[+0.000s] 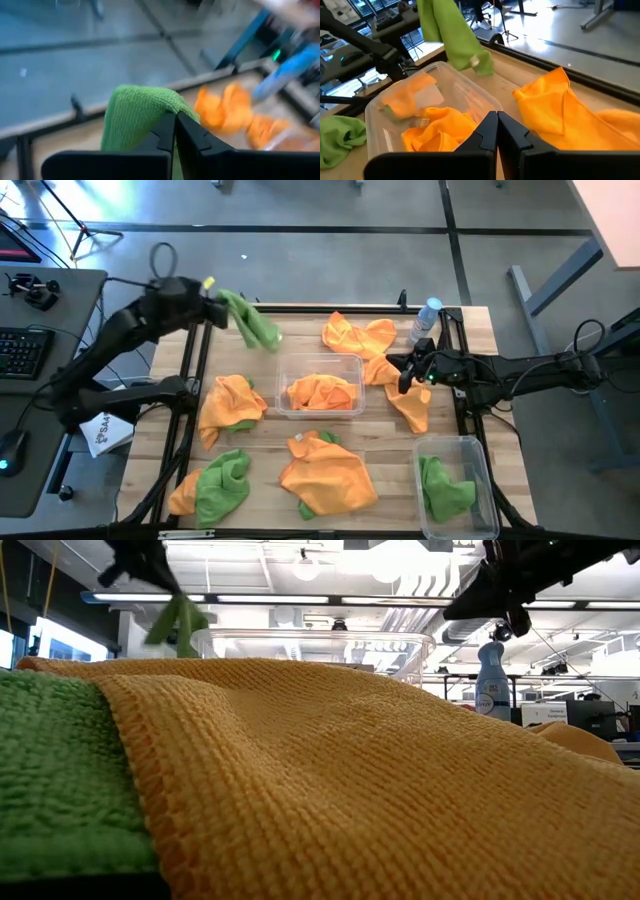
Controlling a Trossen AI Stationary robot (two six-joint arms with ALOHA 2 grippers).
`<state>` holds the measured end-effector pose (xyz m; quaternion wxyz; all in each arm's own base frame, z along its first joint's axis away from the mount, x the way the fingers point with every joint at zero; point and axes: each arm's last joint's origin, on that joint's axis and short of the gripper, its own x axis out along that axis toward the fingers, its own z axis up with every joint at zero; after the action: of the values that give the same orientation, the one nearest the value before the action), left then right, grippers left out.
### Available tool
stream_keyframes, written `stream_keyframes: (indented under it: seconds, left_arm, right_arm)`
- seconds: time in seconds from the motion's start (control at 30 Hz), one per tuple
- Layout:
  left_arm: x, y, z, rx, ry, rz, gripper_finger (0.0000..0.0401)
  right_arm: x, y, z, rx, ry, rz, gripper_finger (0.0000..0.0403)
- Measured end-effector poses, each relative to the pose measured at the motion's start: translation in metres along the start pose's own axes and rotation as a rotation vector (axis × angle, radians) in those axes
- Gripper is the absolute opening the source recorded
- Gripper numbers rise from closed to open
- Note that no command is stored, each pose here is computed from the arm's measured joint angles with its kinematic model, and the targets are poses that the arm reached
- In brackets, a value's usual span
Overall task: Sort microfiber towel by color & place in baskets
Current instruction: Put the green microfiber cloth into the bottom transparent bin
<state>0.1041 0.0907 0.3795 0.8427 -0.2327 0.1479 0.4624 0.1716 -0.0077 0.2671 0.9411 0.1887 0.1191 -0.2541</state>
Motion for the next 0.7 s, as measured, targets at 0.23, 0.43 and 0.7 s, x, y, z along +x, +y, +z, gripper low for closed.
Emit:
stream_keyframes:
  seconds: [0.23, 0.43, 0.7]
  left_arm:
    - [-0.026, -0.016, 0.037, -0.079, -0.245, -0.182, 0.0]
    - [-0.017, -0.047, 0.059, -0.052, -0.287, -0.371, 0.0]
    - [0.011, -0.098, 0.068, 0.064, -0.152, -0.504, 0.0]
  right_arm:
    - [-0.001, 0.007, 0.013, -0.039, -0.109, 0.082, 0.0002]
    - [-0.002, 0.024, 0.044, -0.061, -0.199, 0.118, 0.0054]
    - [0.028, 0.061, 0.083, -0.271, -0.216, 0.061, 0.0147]
